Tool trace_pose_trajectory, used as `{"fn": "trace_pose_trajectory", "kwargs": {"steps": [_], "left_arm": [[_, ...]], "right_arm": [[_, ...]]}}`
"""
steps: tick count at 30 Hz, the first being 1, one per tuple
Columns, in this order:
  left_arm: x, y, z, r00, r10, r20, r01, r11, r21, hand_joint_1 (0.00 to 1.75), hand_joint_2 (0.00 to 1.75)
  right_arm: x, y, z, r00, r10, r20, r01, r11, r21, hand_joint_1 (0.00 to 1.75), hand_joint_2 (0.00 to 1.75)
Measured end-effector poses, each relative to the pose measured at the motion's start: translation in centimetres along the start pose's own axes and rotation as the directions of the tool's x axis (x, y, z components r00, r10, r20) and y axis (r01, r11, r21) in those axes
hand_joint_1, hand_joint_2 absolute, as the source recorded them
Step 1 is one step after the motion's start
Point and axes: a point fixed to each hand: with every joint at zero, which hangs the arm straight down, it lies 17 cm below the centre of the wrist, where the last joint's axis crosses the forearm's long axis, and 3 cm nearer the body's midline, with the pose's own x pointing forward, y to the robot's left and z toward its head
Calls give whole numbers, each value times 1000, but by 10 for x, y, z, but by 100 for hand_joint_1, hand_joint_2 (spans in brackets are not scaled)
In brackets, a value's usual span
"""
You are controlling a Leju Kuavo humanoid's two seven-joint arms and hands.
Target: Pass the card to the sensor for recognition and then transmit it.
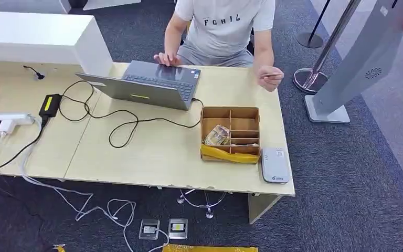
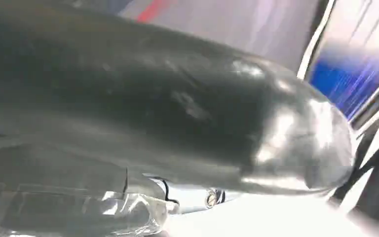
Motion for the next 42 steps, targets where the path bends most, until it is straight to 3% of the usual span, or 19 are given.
{"fn": "trace_pose_trajectory", "kwargs": {"steps": [2, 3, 5, 9, 13, 17, 21, 23, 28, 35, 39, 40, 42], "left_arm": [[9, -9, 0, 1000, -2, 20, 2, 1000, -24, 0, 0], [12, -12, 0, 1000, -5, 28, 6, 999, -36, 0, 0], [13, -11, 0, 999, -8, 31, 9, 999, -43, 0, 0], [15, -2, 0, 1000, -9, 29, 10, 999, -35, 0, 0], [13, 1, 0, 1000, -12, 21, 13, 999, -35, 0, 0], [14, 0, 0, 1000, -19, 19, 20, 999, -45, 0, 0], [12, 3, 1, 999, -35, 17, 36, 998, -48, 0, 0], [13, 4, 1, 999, -39, 19, 40, 998, -48, 0, 0], [10, 5, 0, 999, -47, 11, 47, 998, -41, 0, 0], [3, 5, 0, 998, -66, -1, 66, 997, -27, 0, 0], [1, 3, 1, 997, -80, -2, 80, 996, -32, 0, 0], [1, 3, 1, 997, -82, -4, 82, 996, -32, 0, 0], [0, 3, 1, 997, -83, -4, 83, 996, -33, 0, 0]], "right_arm": [[28, 74, 15, 991, 27, 129, -67, 945, 320, 0, 0], [35, 100, 24, 983, 48, 178, -118, 904, 411, 0, 0], [56, 134, 30, 965, 82, 249, -193, 864, 464, 0, 0], [87, 194, 44, 963, 87, 253, -220, 797, 563, 0, 0], [125, 242, 67, 944, 60, 325, -270, 708, 652, 0, 0], [136, 290, 108, 922, 53, 382, -344, 566, 750, 0, 0], [147, 340, 160, 899, 43, 436, -418, 381, 825, 0, 0], [148, 352, 174, 885, 46, 463, -450, 338, 827, 0, 0], [179, 384, 198, 823, 0, 568, -538, 322, 779, 0, 0], [187, 410, 202, 650, 90, 754, -708, 432, 559, 0, 0], [173, 423, 215, 605, 118, 787, -747, 428, 509, 0, 0], [170, 425, 218, 600, 121, 791, -753, 420, 507, 0, 175], [165, 427, 221, 598, 126, 791, -758, 409, 508, 0, 175]]}}
